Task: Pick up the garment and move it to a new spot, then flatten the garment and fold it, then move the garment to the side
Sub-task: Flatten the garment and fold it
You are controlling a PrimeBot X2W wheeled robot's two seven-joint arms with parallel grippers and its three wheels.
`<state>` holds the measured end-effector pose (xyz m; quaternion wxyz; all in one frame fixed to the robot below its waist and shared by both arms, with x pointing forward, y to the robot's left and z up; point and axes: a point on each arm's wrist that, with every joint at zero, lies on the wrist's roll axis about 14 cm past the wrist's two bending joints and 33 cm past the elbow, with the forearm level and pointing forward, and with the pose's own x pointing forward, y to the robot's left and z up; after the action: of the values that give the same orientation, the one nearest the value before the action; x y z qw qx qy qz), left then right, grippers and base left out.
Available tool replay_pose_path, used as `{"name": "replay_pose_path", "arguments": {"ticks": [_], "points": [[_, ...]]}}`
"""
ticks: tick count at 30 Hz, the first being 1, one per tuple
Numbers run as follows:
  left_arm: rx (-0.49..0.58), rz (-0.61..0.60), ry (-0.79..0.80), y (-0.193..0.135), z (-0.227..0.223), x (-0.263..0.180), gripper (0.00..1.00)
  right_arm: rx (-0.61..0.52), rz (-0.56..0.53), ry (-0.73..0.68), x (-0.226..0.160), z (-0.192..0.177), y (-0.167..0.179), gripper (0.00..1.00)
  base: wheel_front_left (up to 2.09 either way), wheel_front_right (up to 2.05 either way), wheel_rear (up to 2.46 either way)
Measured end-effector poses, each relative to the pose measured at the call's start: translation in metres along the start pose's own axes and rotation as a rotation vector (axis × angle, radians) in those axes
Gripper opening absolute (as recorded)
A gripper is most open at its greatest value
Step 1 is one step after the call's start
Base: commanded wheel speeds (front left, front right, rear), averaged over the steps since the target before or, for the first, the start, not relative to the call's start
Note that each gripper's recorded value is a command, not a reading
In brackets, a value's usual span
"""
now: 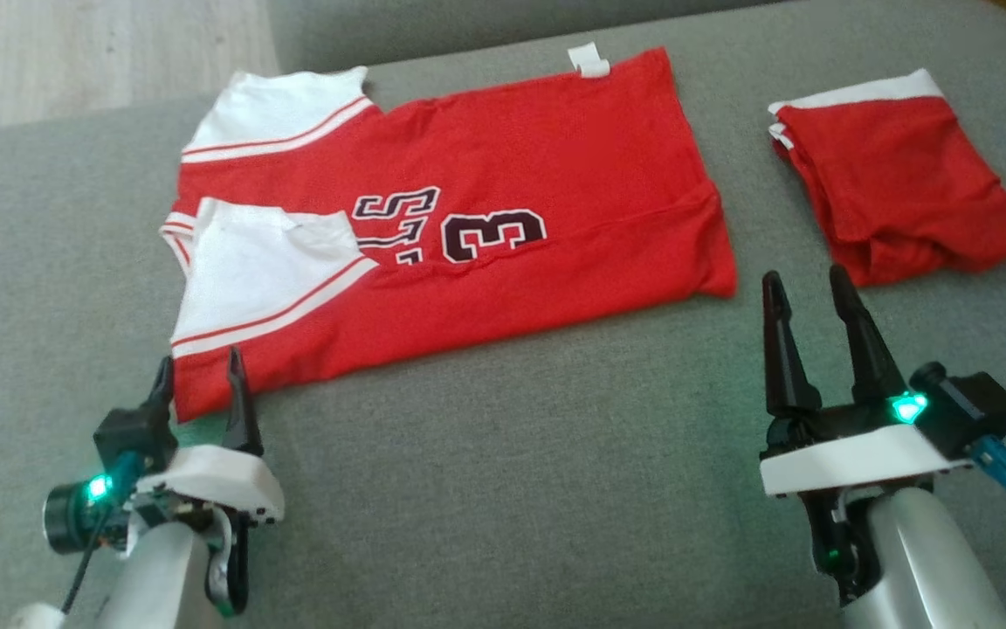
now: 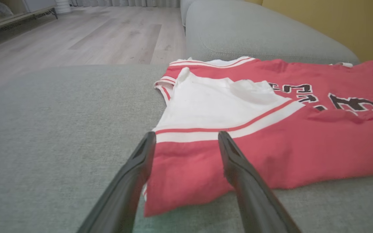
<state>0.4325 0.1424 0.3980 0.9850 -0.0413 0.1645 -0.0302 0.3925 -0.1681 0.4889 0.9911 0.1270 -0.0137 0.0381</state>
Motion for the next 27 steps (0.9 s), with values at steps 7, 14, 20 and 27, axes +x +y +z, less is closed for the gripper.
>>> {"name": "replay_pose_path", "arguments": {"ticks": [7, 14, 20, 27], "points": [[0.039, 0.071, 0.121, 0.020, -0.031, 0.012, 1.00, -0.006, -0.016, 0.011, 0.002, -0.004, -0.006, 1.00, 0.00, 0.00, 0.00], [0.058, 0.080, 0.199, 0.021, -0.043, 0.015, 1.00, 0.000, -0.022, 0.004, 0.000, -0.001, -0.008, 1.00, 0.00, 0.00, 0.00], [0.066, 0.031, 0.216, 0.009, -0.040, 0.017, 0.00, 0.000, -0.020, -0.002, -0.001, 0.002, -0.007, 1.00, 0.00, 0.00, 0.00], [0.051, -0.029, -0.048, -0.003, 0.016, 0.020, 0.00, -0.028, -0.050, 0.081, -0.001, -0.023, -0.019, 1.00, 0.00, 0.00, 0.00]]}}
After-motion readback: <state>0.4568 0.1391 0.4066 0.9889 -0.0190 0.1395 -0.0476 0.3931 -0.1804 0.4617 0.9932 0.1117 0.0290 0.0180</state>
